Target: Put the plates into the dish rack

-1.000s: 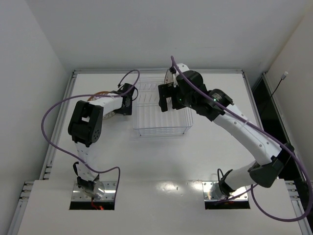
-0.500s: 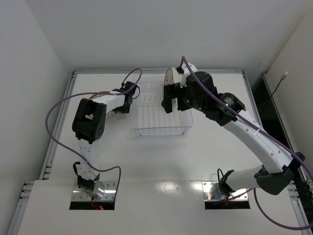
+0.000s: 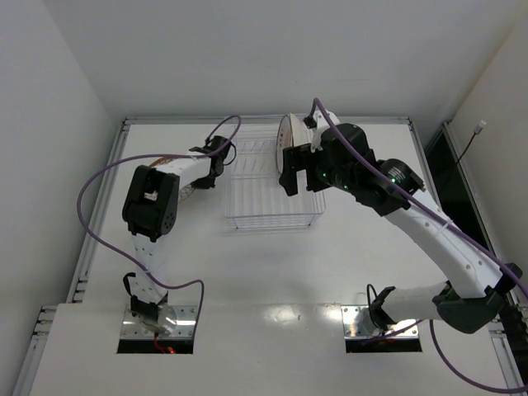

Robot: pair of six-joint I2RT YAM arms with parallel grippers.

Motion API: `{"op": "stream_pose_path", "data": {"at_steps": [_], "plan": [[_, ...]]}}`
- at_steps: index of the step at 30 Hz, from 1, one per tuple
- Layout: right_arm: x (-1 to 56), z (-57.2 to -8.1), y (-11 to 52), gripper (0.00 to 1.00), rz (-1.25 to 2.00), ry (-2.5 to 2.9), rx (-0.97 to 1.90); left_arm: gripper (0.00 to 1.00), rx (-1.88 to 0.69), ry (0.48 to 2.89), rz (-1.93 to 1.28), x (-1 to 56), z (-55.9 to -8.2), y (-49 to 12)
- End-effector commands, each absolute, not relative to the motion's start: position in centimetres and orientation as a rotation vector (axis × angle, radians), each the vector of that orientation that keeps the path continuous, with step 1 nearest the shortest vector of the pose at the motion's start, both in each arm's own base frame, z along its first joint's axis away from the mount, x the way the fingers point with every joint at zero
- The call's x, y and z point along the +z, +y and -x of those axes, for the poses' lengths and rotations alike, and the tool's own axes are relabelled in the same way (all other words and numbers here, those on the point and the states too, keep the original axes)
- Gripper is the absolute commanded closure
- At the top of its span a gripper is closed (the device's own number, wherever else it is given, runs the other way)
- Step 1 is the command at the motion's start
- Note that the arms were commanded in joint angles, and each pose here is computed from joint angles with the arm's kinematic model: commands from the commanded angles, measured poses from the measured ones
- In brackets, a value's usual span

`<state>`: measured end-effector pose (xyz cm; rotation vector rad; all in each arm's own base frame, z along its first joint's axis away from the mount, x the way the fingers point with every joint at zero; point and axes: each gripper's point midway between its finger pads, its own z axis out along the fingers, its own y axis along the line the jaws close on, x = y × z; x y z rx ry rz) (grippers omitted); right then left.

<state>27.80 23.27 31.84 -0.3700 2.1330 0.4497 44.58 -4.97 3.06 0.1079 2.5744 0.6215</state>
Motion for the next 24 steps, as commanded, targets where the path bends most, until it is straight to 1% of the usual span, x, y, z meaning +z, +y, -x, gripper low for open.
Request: {"op": "stream_pose_path", "data": {"at_steps": [1, 2, 5, 6, 7, 8, 9, 11, 12, 13, 15, 17, 18, 20, 21, 22, 24], "plan": [[34.8, -26.9, 22.2, 0.0, 0.337, 2.086, 0.476, 1.0, 0.454, 2.521, 0.042, 6.4, -44.6, -6.4], [35.5, -26.8, 22.0, 0.0, 0.328, 2.075, 0.472, 1.0, 0.44, 2.497, 0.051, 7.6, -44.8, -6.5], [36.2, -25.7, 20.7, 0.0, 0.326, 2.089, 0.453, 1.0, 0.356, 2.365, 0.122, 14.4, -45.5, -6.8], [36.2, -25.5, 20.2, 0.0, 0.319, 2.093, 0.438, 1.0, 0.275, 2.338, 0.141, 16.1, -45.6, -7.3], [36.8, -24.9, 19.6, 0.0, 0.314, 2.076, 0.448, 1.0, 0.189, 2.254, 0.207, 20.2, -45.7, -6.9], [36.4, -24.6, 19.4, 0.0, 0.316, 2.082, 0.445, 1.0, 0.129, 2.229, 0.22, 21.7, -45.4, -6.9], [36.2, -24.2, 19.1, 0.0, 0.316, 2.082, 0.445, 1.0, 0.003, 2.161, 0.216, 24.9, -45.9, -8.0], [35.5, -23.5, 18.4, 0.0, 0.314, 2.075, 0.448, 1.0, -0.126, 2.032, 0.242, 30.7, -45.2, -8.1], [35.1, -23.2, 18.5, 0.0, 0.321, 2.075, 0.461, 1.0, -0.241, 2.003, 0.198, 32.8, -44.8, -9.7], [34.1, -23.2, 18.5, 0.0, 0.324, 2.085, 0.456, 1.0, -0.317, 1.923, 0.188, 36.5, -44.7, -10.1], [33.2, -22.5, 18.4, 0.0, 0.343, 2.095, 0.477, 1.0, -0.512, 1.81, 0.131, 41.5, -43.5, -12.2], [33.4, -22.4, 18.4, 0.0, 0.339, 2.082, 0.485, 1.0, -0.653, 1.705, 0.109, 45.3, -42.5, -13.8], [33.3, -22.4, 18.3, 0.0, 0.338, 2.077, 0.487, 1.0, -0.768, 1.587, 0.023, 49.0, -41.1, -15.6], [33.3, -22.4, 18.3, 0.0, 0.338, 2.077, 0.487, 1.0, -0.895, 1.537, -0.012, 49.4, -41.0, -17.3], [33.1, -22.4, 18.0, 0.0, 0.344, 2.073, 0.47, 1.0, -1.022, 1.44, -0.057, 51.8, -40.0, -18.6], [33.1, -22.4, 18.0, 0.0, 0.344, 2.073, 0.469, 1.0, -1.086, 1.438, -0.063, 50.9, -40.5, -19.5], [33.1, -22.3, 17.6, 0.0, 0.346, 2.066, 0.457, 1.0, -1.242, 1.403, -0.056, 51.0, -40.5, -21.2]]}}
